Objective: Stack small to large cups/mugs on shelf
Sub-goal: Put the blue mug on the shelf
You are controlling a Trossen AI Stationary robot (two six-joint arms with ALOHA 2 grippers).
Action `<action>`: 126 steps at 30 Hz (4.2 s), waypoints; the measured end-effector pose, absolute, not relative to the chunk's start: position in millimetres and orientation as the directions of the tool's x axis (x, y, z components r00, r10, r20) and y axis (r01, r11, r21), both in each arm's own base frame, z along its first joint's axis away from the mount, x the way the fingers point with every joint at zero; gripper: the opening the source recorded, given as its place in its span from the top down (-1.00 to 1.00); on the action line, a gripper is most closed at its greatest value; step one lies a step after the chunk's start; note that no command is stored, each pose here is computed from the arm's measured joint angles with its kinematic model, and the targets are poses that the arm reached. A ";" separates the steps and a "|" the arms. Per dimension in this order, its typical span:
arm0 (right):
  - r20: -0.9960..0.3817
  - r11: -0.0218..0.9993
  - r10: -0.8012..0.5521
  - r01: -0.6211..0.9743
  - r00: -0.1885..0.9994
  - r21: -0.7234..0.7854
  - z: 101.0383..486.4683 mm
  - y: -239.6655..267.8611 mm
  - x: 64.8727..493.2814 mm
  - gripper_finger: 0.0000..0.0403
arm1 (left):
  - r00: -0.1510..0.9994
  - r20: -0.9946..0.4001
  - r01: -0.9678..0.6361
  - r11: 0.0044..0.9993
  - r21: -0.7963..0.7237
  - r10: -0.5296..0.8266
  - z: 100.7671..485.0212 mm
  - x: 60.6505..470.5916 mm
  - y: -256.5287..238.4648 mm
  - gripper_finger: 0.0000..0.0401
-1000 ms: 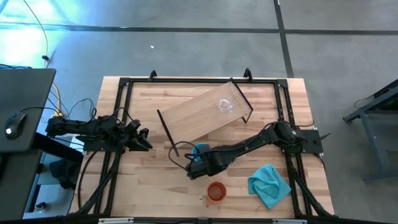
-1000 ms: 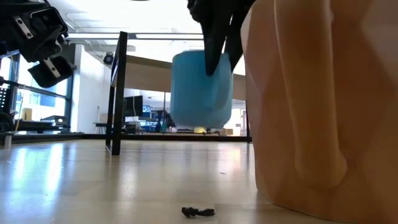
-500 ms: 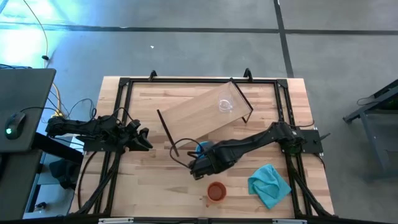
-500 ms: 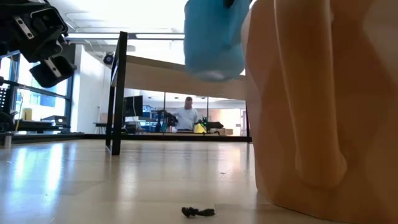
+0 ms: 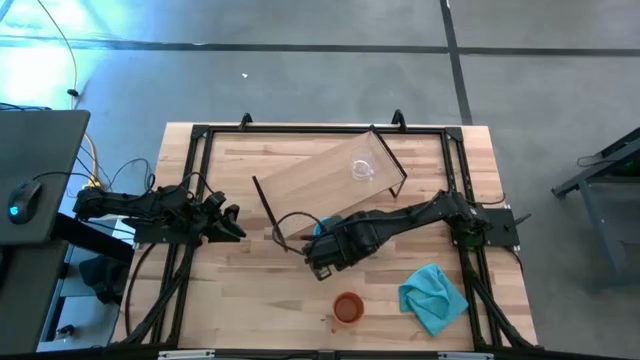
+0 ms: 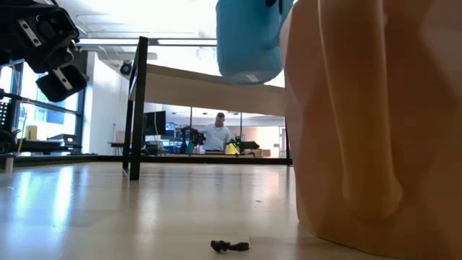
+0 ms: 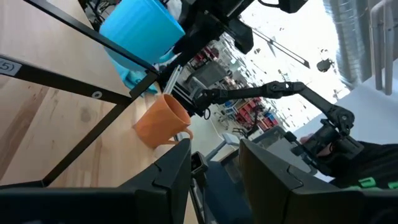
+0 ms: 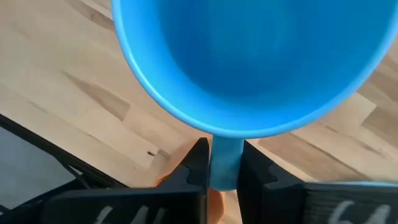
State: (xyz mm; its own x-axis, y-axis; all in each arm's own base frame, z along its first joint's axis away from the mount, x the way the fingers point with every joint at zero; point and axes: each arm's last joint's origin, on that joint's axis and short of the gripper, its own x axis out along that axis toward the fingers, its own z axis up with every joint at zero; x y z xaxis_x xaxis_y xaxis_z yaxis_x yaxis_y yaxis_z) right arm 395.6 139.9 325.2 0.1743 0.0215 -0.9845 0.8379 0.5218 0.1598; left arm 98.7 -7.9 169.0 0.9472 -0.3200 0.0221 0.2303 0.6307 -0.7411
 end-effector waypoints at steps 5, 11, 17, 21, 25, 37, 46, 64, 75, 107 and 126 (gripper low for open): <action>-0.985 0.551 0.039 0.819 0.169 0.162 326.0 133.7 397.2 0.91 | 0.955 0.021 0.213 0.637 -0.741 -0.295 168.9 98.9 -7.2 0.38; -0.977 0.550 0.001 0.815 0.214 0.179 339.0 122.6 392.9 0.91 | 0.960 0.018 0.200 0.644 -0.738 -0.278 168.6 99.1 -6.7 0.38; -0.963 0.541 -0.028 0.814 0.267 0.210 356.8 110.8 384.8 0.91 | 0.962 0.017 0.197 0.646 -0.738 -0.274 168.5 99.1 -6.6 0.38; -0.959 0.553 -0.046 0.807 0.280 0.209 361.1 98.4 385.2 0.91 | 0.962 0.017 0.195 0.647 -0.737 -0.272 168.4 99.1 -6.5 0.38; -0.959 0.571 -0.062 0.798 0.278 0.195 361.1 80.0 389.4 0.91 | 0.962 0.017 0.195 0.647 -0.737 -0.271 168.4 99.1 -6.5 0.38; -0.961 0.628 -0.084 0.763 0.264 0.155 361.0 18.7 397.1 0.91 | 0.963 0.017 0.194 0.647 -0.737 -0.270 168.4 99.1 -6.4 0.38; -0.965 0.614 -0.074 0.774 0.253 0.156 359.6 -13.9 397.5 0.91 | 0.963 0.017 0.193 0.642 -0.742 -0.270 168.5 99.1 -6.4 0.38; -0.985 0.607 -0.020 0.785 0.171 0.124 339.1 -17.1 397.3 0.91 | 0.967 0.016 0.183 0.650 -0.738 -0.254 168.4 99.3 -6.0 0.38; -0.985 0.602 -0.015 0.788 0.169 0.126 338.9 -17.9 397.1 0.78 | 0.967 0.016 0.183 0.650 -0.738 -0.254 168.3 99.3 -6.0 0.38; -0.972 0.613 -0.046 0.775 0.231 0.155 362.0 -15.4 382.1 0.42 | 0.969 0.014 0.181 0.664 -0.726 -0.248 168.2 99.3 -5.8 0.38; -0.966 0.610 0.001 0.765 0.258 0.205 362.8 -9.7 384.6 0.09 | 0.973 0.012 0.166 0.667 -0.726 -0.230 167.9 99.5 -5.3 0.38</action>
State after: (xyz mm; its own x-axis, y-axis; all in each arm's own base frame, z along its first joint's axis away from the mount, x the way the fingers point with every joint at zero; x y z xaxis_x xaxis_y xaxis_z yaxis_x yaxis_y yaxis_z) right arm 384.6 -9.7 362.8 0.2581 0.0013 -0.9661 0.7653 0.6100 0.2053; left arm 99.5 -5.3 167.9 0.9732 -0.2299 0.0116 0.1663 0.6671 -0.7262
